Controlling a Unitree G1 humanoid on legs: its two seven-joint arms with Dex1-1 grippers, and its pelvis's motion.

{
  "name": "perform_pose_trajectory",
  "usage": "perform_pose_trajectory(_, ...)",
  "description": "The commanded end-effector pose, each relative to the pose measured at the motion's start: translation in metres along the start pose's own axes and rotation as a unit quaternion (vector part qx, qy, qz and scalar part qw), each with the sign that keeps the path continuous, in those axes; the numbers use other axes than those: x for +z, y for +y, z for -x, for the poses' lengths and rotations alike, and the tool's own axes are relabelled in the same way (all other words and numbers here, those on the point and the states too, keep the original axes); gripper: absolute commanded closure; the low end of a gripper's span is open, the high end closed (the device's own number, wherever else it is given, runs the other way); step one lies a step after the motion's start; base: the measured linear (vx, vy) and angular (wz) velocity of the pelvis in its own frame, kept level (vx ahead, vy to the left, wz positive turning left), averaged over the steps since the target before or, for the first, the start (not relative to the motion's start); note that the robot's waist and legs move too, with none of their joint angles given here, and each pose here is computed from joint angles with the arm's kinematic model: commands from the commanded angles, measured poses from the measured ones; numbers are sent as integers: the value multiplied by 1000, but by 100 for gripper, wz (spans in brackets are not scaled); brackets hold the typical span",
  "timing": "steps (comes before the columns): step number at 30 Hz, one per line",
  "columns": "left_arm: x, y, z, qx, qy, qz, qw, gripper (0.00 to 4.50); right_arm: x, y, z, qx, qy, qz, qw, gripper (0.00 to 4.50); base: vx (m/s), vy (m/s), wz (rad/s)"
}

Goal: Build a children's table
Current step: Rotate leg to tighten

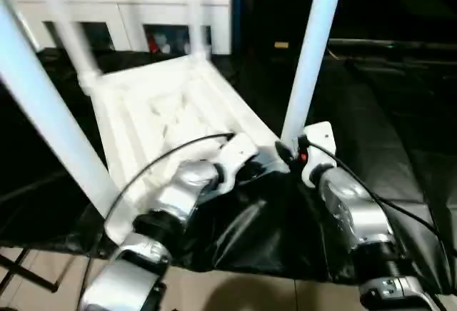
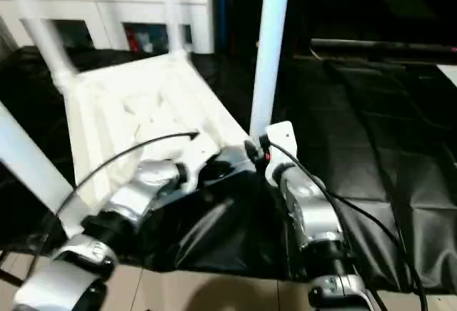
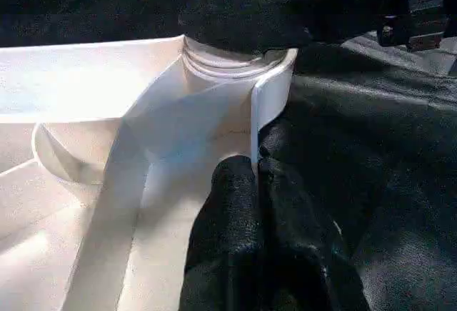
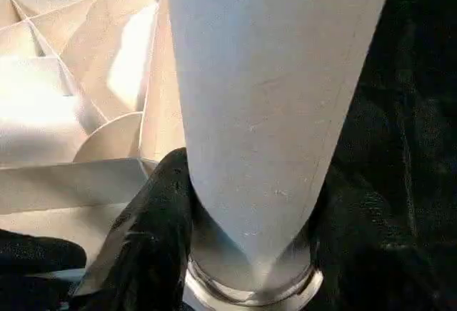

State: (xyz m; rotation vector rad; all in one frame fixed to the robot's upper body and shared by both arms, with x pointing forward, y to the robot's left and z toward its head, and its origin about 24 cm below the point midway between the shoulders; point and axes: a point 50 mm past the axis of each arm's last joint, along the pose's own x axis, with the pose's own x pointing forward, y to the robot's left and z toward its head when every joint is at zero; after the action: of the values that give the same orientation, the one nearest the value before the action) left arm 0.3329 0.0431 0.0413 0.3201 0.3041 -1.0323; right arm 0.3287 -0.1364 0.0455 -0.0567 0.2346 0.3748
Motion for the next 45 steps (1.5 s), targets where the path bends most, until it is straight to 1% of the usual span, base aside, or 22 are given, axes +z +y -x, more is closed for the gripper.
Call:
perform_pose_trajectory(1, 43, -18, -16, -60, -73, -68, 993, 450, -7, 48, -11, 110, 12, -29, 993, 175, 0, 0, 0)
perform_pose_trajectory(2, 42, -15, -13, -63, -73, -72, 993, 450, -6, 45, -9, 113, 10, -36, 993, 175, 0, 0, 0)
perform_pose_trajectory(4, 39, -12, -8, -76, -71, -79, 991, 450, -9, 36, -3, 118, 12, -25, 993, 155, 0, 0, 0)
perform_pose_trajectory(6, 37, -11, -6, -79, -69, -80, 991, 450, -9, 34, -2, 119, 14, -21, 993, 146, 0, 0, 0)
perform_pose_trajectory(7, 35, -10, -1, -97, -71, -92, 988, 450, -11, 28, 4, 135, 18, -7, 991, 127, 0, 0, 0)
perform_pose_trajectory(9, 32, -7, 6, -112, -73, -94, 987, 450, -14, 21, 12, 153, 21, 16, 988, 118, 0, 0, 0)
perform_pose_trajectory(11, 28, -4, 13, -128, -68, -94, 985, 450, -19, 14, 21, 185, 32, 43, 981, 118, 0, 0, 0)
perform_pose_trajectory(13, 26, -3, 17, -140, -67, -98, 983, 450, -22, 10, 26, 209, 40, 54, 976, 118, 0, 0, 0)
perform_pose_trajectory(14, 26, -3, 17, -140, -67, -98, 983, 450, -22, 10, 26, 209, 40, 54, 976, 118, 0, 0, 0)
perform_pose_trajectory(15, 24, -1, 22, -157, -67, -98, 980, 450, -19, 5, 33, 237, 37, 60, 969, 118, 0, 0, 0)
perform_pose_trajectory(16, 24, -1, 22, -157, -67, -98, 980, 450, -19, 5, 33, 237, 37, 60, 969, 118, 0, 0, 0)
perform_pose_trajectory(17, 22, 1, 28, -174, -68, -100, 977, 450, -18, 2, 40, 269, 41, 65, 960, 118, 0, 0, 0)
perform_pose_trajectory(18, 22, 1, 28, -174, -68, -100, 977, 450, -18, 2, 40, 269, 41, 65, 960, 118, 0, 0, 0)
perform_pose_trajectory(19, 20, 3, 32, -182, -65, -100, 976, 450, -18, 0, 44, 290, 46, 69, 953, 118, 0, 0, 0)
perform_pose_trajectory(23, 14, 7, 41, -202, -58, -95, 973, 450, -17, 0, 55, 346, 55, 72, 934, 118, 0, 0, 0)
perform_pose_trajectory(25, 11, 8, 44, -211, -52, -93, 972, 450, -17, 1, 59, 371, 62, 70, 924, 150, 0, 0, 0)
perform_pose_trajectory(27, 9, 8, 46, -215, -48, -92, 971, 450, -18, 2, 61, 382, 67, 71, 919, 161, 0, 0, 0)
perform_pose_trajectory(29, 8, 8, 47, -221, -46, -89, 970, 450, -19, 1, 63, 393, 73, 72, 914, 184, 0, 0, 0)
perform_pose_trajectory(32, 6, 8, 49, -231, -46, -82, 968, 450, -20, 2, 64, 402, 77, 72, 910, 197, 0, 0, 0)
perform_pose_trajectory(41, 2, 8, 52, -240, -39, -77, 967, 450, -22, 8, 68, 411, 76, 59, 907, 205, 0, 0, 0)
perform_pose_trajectory(42, 3, 8, 50, -236, -39, -77, 968, 450, -22, 9, 68, 408, 75, 55, 908, 206, 0, 0, 0)
perform_pose_trajectory(45, 6, 8, 42, -206, -44, -71, 975, 450, -26, 14, 63, 377, 74, 39, 922, 206, 0, 0, 0)
